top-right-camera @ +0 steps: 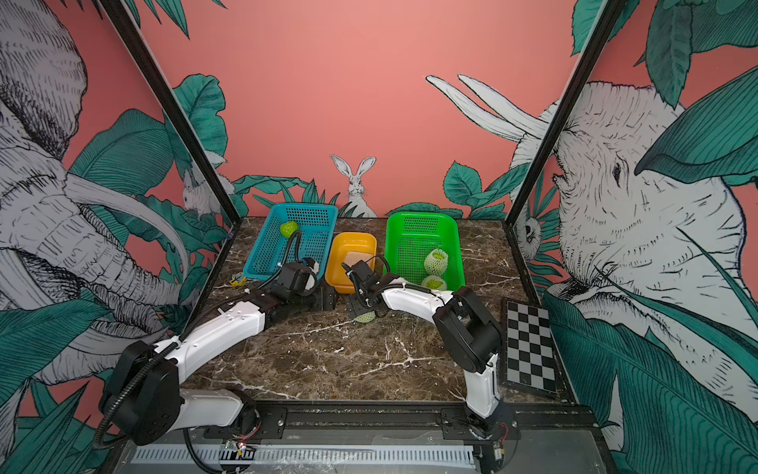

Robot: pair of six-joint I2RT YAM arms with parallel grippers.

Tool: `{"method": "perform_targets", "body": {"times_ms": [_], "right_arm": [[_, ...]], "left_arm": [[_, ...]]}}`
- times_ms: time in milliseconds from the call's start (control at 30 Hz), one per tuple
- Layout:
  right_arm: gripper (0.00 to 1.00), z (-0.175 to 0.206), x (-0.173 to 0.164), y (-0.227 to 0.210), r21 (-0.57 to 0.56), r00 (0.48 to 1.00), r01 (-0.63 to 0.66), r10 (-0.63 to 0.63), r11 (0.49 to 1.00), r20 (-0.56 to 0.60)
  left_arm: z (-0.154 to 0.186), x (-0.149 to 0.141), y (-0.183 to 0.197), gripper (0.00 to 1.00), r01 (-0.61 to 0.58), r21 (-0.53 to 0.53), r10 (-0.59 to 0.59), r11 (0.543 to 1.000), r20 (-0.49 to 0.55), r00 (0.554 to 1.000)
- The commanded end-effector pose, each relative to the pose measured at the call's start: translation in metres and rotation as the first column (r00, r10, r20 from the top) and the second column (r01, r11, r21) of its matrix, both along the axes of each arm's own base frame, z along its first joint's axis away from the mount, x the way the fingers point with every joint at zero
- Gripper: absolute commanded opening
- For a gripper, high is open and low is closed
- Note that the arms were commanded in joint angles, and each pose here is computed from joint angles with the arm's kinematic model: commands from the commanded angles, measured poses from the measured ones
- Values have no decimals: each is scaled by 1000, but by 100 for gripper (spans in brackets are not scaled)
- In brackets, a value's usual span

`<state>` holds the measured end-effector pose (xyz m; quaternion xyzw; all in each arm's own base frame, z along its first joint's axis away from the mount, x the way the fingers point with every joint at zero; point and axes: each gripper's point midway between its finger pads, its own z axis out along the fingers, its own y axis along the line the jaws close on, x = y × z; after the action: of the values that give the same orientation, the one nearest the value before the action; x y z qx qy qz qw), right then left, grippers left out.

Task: Sleeve custard apples in foam nets
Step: Pick up the custard apple from the center of the board.

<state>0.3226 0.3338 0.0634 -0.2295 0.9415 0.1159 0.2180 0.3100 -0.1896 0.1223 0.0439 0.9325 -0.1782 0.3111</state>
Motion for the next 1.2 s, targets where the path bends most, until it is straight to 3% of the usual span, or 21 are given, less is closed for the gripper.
{"method": "perform_targets", "body": {"times_ms": [0, 433, 600, 633, 967, 1167], "right_arm": [[82, -11, -4, 3, -6, 1000, -4, 4, 1000, -22], [84, -39, -12, 15, 3, 993, -37, 37, 999, -114], [96, -36, -12, 13, -23, 991, -57, 53, 998, -121], [99, -34, -12, 12, -32, 991, -60, 56, 998, -118], [99, 33, -4, 9, 30, 999, -37, 37, 999, -1], [99, 26, -11, 2, 21, 999, -23, 23, 1000, -24]], "left_arm": [[9, 0, 5, 99, -27, -21, 27, 999, 26, 999], [12, -4, 10, 99, -36, -28, 37, 999, 32, 999], [12, -4, 9, 99, -38, -36, 40, 999, 33, 999], [13, -4, 9, 99, -37, -37, 39, 999, 33, 999], [22, -2, 14, 99, -44, -36, 47, 998, 64, 997], [25, -1, 14, 99, -46, -44, 49, 998, 70, 996]]}}
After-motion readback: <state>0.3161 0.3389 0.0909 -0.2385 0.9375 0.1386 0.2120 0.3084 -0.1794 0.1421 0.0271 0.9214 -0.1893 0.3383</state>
